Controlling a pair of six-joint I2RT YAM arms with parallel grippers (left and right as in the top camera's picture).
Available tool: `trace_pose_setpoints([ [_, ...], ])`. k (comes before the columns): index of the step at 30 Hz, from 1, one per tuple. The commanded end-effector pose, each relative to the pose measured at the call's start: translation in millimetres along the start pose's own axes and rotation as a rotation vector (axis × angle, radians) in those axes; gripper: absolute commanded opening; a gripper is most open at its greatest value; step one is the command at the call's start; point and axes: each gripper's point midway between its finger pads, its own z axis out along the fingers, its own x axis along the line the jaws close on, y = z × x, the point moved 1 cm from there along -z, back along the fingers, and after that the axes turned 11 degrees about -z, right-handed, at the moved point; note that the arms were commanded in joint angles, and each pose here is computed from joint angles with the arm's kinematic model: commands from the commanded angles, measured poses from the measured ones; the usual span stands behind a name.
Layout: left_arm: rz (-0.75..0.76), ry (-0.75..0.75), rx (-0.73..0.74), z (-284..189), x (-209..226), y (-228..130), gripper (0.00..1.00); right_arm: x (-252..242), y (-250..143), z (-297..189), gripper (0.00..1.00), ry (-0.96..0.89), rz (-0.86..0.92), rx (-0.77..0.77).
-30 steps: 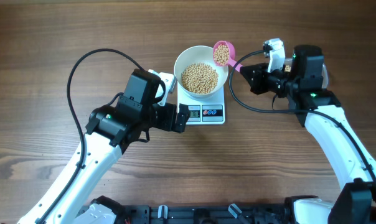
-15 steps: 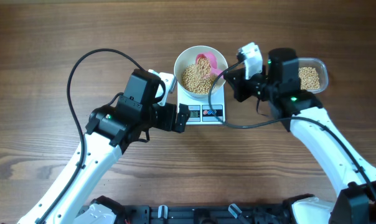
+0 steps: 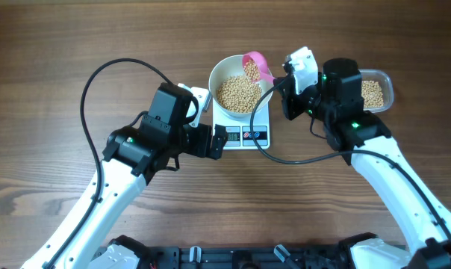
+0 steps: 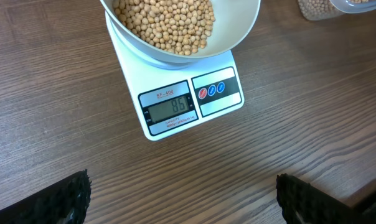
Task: Scoop item into bowl and weigh 150g on scale
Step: 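Tip the scoop with the right gripper to pour soybeans into the bowl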
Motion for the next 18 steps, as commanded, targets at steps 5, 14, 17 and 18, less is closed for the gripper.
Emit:
trace_pose_setpoints([
  [5, 0.021, -0.011, -0.008, -2.7, -2.9, 0.7, 1.0, 0.7, 31.8, -21.1, 0.04, -0.028, -0.134, -0.088],
  [14, 0.021, -0.011, -0.008, -2.7, -2.9, 0.7, 1.0, 11.4, 34.2, -18.8, 0.04, -0.009, -0.248, -0.092],
  [17, 0.021, -0.011, -0.008, -2.7, -2.9, 0.7, 1.0, 17.4, 35.7, -17.1, 0.04, -0.004, -0.262, -0.092],
  [18, 0.021, -0.011, -0.008, -2.7, -2.9, 0.7, 1.0, 17.1, 35.5, -16.8, 0.04, -0.011, -0.264, -0.088],
])
